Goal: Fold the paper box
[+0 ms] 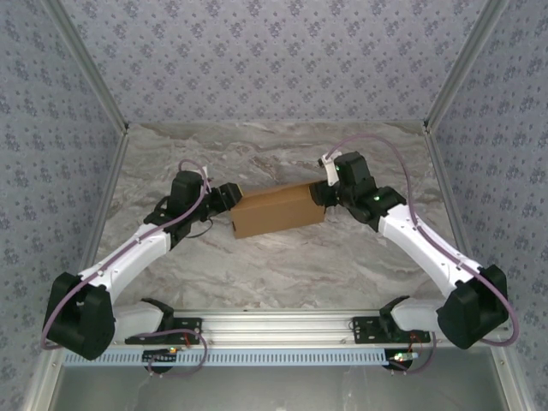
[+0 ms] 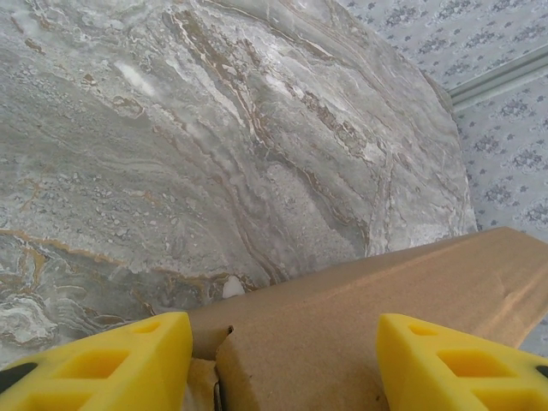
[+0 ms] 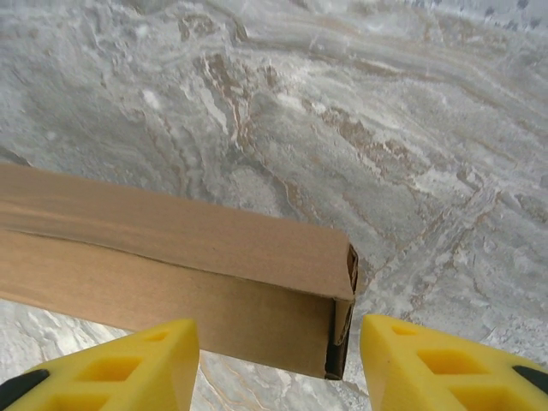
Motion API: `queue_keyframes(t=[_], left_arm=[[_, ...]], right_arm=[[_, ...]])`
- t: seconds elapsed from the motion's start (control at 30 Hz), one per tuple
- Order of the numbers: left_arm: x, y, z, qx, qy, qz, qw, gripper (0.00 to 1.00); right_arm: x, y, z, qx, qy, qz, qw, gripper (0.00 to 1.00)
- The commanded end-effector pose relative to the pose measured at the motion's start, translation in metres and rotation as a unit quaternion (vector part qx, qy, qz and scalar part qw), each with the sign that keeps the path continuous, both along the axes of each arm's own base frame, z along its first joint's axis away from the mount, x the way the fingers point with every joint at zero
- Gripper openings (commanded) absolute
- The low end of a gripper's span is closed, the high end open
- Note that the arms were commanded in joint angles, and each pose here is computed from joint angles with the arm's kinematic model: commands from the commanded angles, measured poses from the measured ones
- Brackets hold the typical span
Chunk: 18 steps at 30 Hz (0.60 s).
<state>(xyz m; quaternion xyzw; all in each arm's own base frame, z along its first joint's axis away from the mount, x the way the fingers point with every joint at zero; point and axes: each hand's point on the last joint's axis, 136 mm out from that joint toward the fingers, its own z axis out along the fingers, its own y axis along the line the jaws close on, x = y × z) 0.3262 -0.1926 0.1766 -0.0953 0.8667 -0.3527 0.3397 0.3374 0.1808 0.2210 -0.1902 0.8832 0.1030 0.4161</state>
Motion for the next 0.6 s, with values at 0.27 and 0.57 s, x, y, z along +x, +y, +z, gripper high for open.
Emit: queue_keyframes(t=[0.27,0.57], left_arm=[[-0.023,0.005,-0.049,0.052,0.078,-0.012,0.996,0.58],[-0.023,0.005,-0.047,0.053,0.075,-0.012,0.996,0.59]], right_arm=[[0.032,-0.006,0.028,0.056,0.022,-0.020,0.998,0.57],[0.044,-0.016,-0.013,0.058,0.096,-0.039,0.993,0.55]])
